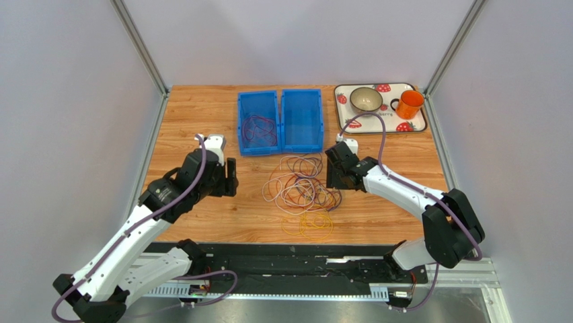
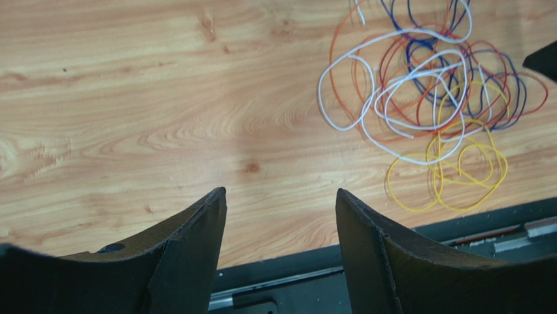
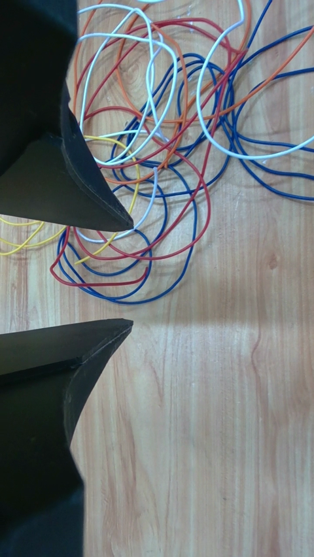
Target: Untangle the cables
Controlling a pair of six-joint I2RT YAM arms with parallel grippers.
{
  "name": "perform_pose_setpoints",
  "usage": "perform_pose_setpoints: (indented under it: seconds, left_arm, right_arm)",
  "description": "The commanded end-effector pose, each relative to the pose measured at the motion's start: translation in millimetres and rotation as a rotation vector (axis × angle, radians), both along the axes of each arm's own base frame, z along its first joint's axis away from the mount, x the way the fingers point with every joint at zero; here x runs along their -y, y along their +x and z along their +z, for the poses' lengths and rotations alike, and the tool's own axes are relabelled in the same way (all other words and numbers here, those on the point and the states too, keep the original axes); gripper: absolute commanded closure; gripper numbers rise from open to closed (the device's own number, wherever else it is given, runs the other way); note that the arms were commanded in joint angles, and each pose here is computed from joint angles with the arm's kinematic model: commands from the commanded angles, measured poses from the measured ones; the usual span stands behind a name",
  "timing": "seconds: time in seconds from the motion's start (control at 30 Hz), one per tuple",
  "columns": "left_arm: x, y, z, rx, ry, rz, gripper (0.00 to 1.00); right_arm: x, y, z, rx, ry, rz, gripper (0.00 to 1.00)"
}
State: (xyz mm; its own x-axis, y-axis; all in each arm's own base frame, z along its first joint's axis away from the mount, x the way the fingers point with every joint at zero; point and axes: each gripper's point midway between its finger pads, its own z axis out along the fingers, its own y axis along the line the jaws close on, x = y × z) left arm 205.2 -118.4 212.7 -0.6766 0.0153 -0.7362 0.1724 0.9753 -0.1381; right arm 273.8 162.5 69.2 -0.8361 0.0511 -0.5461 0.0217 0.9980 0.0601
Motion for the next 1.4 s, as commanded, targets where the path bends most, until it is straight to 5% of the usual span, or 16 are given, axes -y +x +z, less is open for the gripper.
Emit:
perform_pose_setpoints:
  seconds: [0.0,0.5,0.77,0.93,1.1,1.13,1.17,1.37]
  left_arm:
    - [2.5,-11.4,-3.4,0.005,-0.004,-0.079,0.3]
    - [3.1,-5.1,-12.3,-0.017,0.026,-0.065,0.3]
    - [3.3,-6.6,-9.5,-0.004,0.012,-0.067,0.3]
    - [2.8,-6.6,-8.9,-0.002,0.01,-0.065,0.3]
    - [2.8,-6.8,-8.6,0.001,0.009,-0.066,0.3]
    - [2.3,-6.8,-8.8,0.0,0.01,-0.064,0.3]
    - [2.6,-6.5,-8.9,-0.001,0.01,-0.063,0.3]
    - [3.9,-7.0,-9.7,-0.005,0.007,-0.07,0.3]
  right_arm:
    - [-3.9,-10.2,1.3,-0.034,0.045,-0.022,0.47]
    - [-4.6,-33.5,-20.2,-0.149,0.051,-0.006,0.69]
    - [9.5,-38.9,-16.1,-0.125,0.015,-0.023,0.52]
    - [4.5,-41.4,-21.4,-0.139,0.045,-0.023,0.54]
    - [-3.8,-38.4,-19.8,-0.139,0.075,-0.008,0.73]
    - [-5.7,-35.3,-15.7,-0.13,0.081,-0.005,0.8]
    - [-6.2,-33.9,-12.9,-0.125,0.082,-0.003,0.98]
    - [-21.7,-9.5,55.7,0.0,0.116,0.088,1.0]
